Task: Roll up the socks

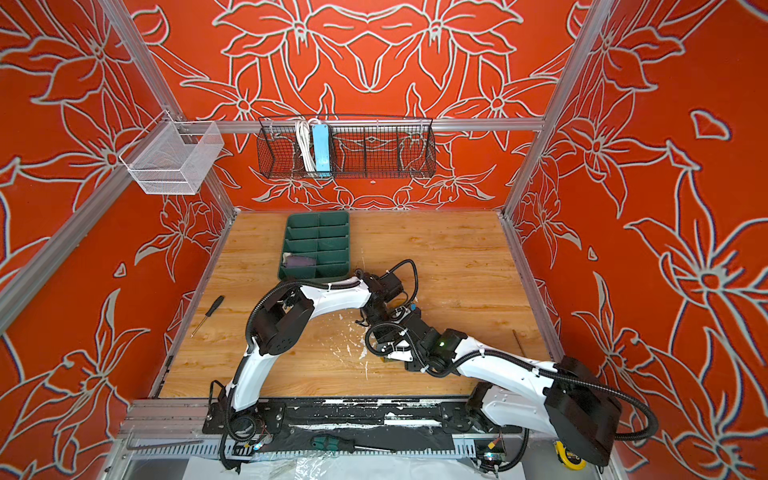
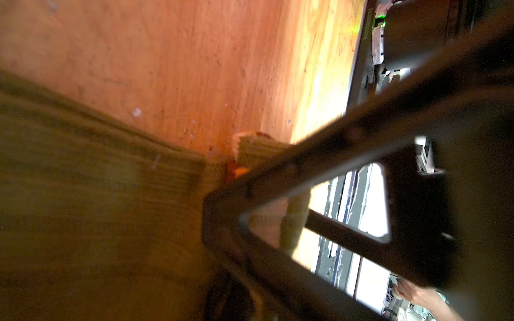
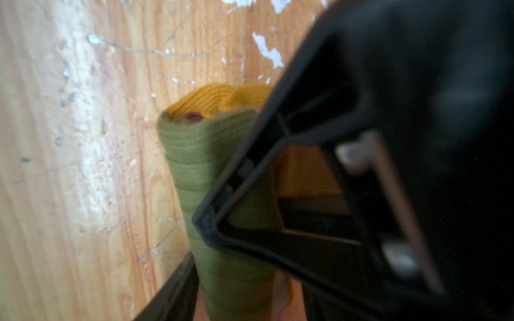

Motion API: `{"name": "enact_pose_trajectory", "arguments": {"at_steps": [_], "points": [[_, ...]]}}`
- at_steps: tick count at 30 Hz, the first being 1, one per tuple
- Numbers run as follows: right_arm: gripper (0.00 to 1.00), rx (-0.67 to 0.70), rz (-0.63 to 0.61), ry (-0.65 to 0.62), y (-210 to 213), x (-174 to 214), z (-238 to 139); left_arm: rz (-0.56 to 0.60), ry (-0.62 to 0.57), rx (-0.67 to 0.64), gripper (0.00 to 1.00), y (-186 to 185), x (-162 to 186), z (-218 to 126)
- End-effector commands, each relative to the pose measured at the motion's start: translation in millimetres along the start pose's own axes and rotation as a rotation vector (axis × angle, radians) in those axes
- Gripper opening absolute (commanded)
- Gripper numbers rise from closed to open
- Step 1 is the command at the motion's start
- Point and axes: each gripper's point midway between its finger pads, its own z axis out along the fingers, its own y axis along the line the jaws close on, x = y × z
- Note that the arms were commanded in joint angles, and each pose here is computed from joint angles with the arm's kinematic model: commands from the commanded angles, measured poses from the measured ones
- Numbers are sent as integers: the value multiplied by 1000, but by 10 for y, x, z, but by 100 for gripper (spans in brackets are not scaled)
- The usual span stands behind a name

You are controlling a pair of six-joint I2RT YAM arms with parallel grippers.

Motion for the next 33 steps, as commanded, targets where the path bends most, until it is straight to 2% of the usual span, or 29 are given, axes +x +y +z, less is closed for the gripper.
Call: {"name": "enact_pose_trajectory", "arguments": {"at_steps": [1, 3, 7, 9, 11, 14, 19, 25, 29, 31, 33], "points": [[51, -11, 25, -1, -3, -54, 28, -94, 157, -87, 1, 349, 438, 273], [45, -18, 24, -8, 4, -80, 50, -93, 156, -93, 2, 356, 426, 262], [20, -90, 19, -8, 117, -106, 88, -76, 132, -121, 10, 359, 366, 203], [8, -135, 18, 3, 188, -96, 84, -55, 96, -158, 21, 355, 307, 132], [0, -182, 16, 27, 270, -52, 64, -22, 36, -218, 40, 345, 225, 12], [0, -233, 21, 46, 361, -13, 44, 36, -75, -314, 60, 285, 97, -245], [0, -311, 62, 22, 469, -52, 1, 87, -251, -541, 76, 251, 14, -817], [0, -427, 172, -53, 495, -178, -95, -16, -484, -1020, 82, 414, 258, -1902], [0, -527, 256, -69, 498, -201, -123, -20, -687, -1329, 84, 188, 507, -2720], [0, -550, 271, -68, 488, -195, -116, 21, -793, -1399, 84, -53, 601, -3030], [0, -563, 302, -78, 446, -192, -98, 117, -877, -1389, 85, -322, 632, -3178]]}}
